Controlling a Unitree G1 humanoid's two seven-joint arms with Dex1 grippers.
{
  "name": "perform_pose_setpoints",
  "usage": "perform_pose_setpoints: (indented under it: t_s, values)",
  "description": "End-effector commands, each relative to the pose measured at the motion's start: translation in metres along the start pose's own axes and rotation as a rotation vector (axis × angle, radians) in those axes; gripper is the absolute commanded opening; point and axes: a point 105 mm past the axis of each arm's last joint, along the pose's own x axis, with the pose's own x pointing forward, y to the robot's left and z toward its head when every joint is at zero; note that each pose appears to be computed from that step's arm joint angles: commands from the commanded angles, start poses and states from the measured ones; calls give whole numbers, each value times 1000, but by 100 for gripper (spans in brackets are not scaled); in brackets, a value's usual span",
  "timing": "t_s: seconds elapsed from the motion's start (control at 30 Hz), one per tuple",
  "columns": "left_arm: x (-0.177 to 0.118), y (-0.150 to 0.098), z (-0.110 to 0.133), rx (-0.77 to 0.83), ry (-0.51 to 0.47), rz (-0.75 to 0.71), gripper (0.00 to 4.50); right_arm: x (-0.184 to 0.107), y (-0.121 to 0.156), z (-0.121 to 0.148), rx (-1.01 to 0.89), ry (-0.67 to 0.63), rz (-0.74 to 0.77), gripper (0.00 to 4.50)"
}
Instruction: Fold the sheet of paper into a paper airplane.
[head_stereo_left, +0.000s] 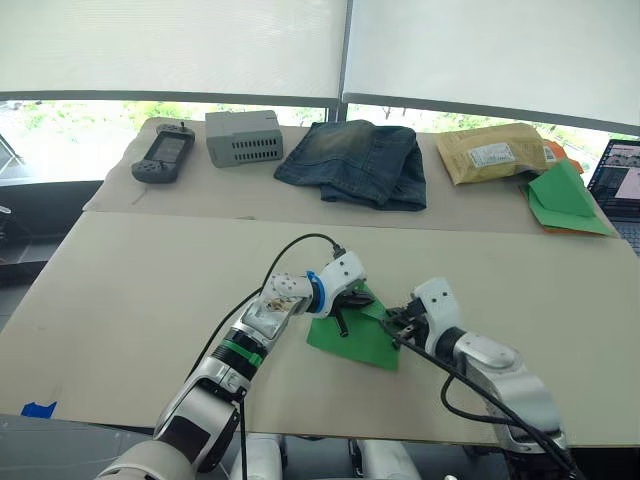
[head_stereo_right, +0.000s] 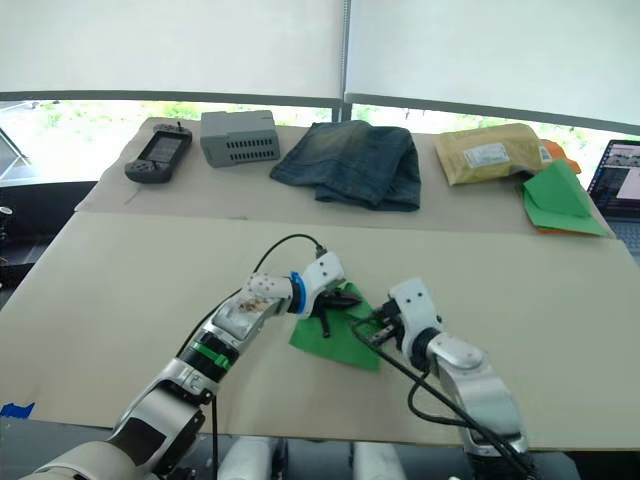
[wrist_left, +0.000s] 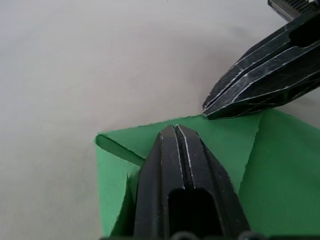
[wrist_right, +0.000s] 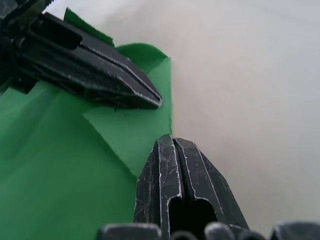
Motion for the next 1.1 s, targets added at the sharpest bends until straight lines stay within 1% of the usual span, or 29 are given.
perform_pose_setpoints:
  t_s: [0.03,0.2,0.3,0.37,0.4,0.47,0.5,0.57,0.7,0.8,0.9,0.97,1.1]
  values:
    - [0,-1,-26,-36,93,10,0,-12,2,-15,9,49,0,5]
    - [3,-2,-26,-36,94,0,0,-27,2,-29,6,89,-16,5]
    - [4,-3,-25,-33,93,-7,0,-30,-4,-22,2,59,-36,5]
    - [4,-4,-25,-32,92,-11,0,-28,-2,6,4,-67,-13,5]
    - [4,-4,-25,-32,93,-13,0,-28,2,21,-28,-131,12,5]
    - [3,-4,-25,-32,93,-14,0,-27,11,43,-39,-223,53,5]
    - [3,-4,-25,-32,93,-15,0,-26,12,50,-62,-243,58,5]
    - [3,-2,-25,-30,93,-8,0,-17,12,53,-71,-231,58,5]
    - [2,0,-22,-23,90,-2,0,2,16,41,-64,-166,56,5]
    - [1,3,-18,-14,83,6,0,10,20,34,-69,-146,44,5]
    - [0,8,-12,-11,69,19,0,14,20,17,-48,-92,31,5]
    - [1,8,-10,-11,62,18,0,16,20,10,-37,-67,31,5]
    - [5,5,4,-8,10,0,0,17,24,-6,-10,9,42,5]
